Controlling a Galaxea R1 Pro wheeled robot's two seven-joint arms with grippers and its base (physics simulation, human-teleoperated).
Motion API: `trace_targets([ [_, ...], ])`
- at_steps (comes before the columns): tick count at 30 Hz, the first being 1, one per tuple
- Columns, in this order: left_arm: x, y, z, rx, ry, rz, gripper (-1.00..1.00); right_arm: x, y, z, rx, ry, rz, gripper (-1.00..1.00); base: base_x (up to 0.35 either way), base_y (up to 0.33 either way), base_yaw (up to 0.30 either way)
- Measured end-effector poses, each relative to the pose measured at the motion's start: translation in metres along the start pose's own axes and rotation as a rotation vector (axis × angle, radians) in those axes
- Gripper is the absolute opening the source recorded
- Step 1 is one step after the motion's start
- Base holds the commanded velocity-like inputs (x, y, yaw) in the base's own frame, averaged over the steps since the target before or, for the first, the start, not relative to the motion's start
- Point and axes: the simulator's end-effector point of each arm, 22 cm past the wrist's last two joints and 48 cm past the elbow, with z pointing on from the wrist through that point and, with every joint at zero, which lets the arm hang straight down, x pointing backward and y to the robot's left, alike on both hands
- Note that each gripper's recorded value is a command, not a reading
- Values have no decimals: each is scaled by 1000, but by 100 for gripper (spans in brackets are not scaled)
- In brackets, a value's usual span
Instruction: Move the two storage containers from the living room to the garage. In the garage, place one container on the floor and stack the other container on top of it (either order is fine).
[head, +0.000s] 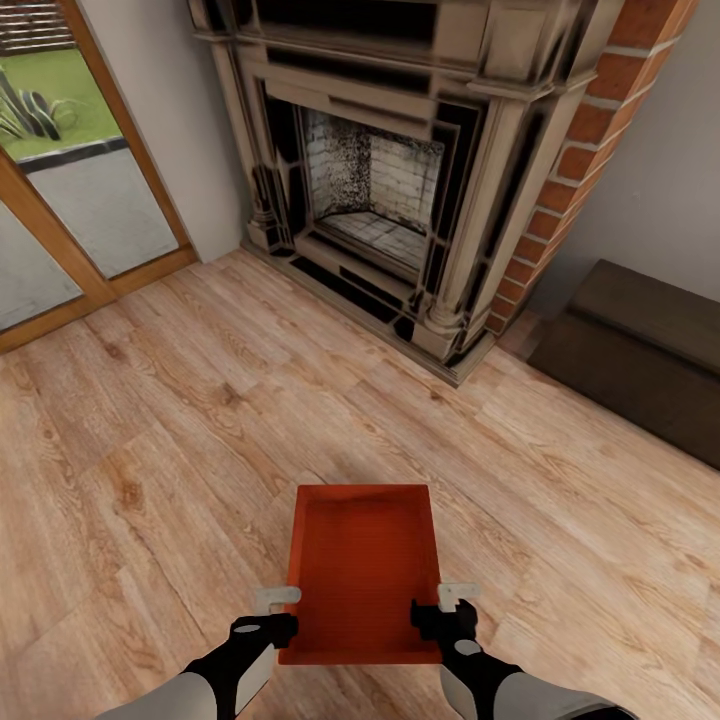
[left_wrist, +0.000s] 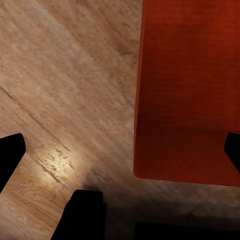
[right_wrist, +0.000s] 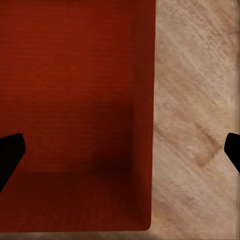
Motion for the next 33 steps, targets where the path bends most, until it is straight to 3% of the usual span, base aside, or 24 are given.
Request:
trace_targets([
  [20,0,0,0,0,0,0,100,-4,-5,1,6,-20,3,100,0,0,0],
  [33,0,0,0,0,0,0,100,-3,-26,3,33,-20,-4,100,0,0,0],
])
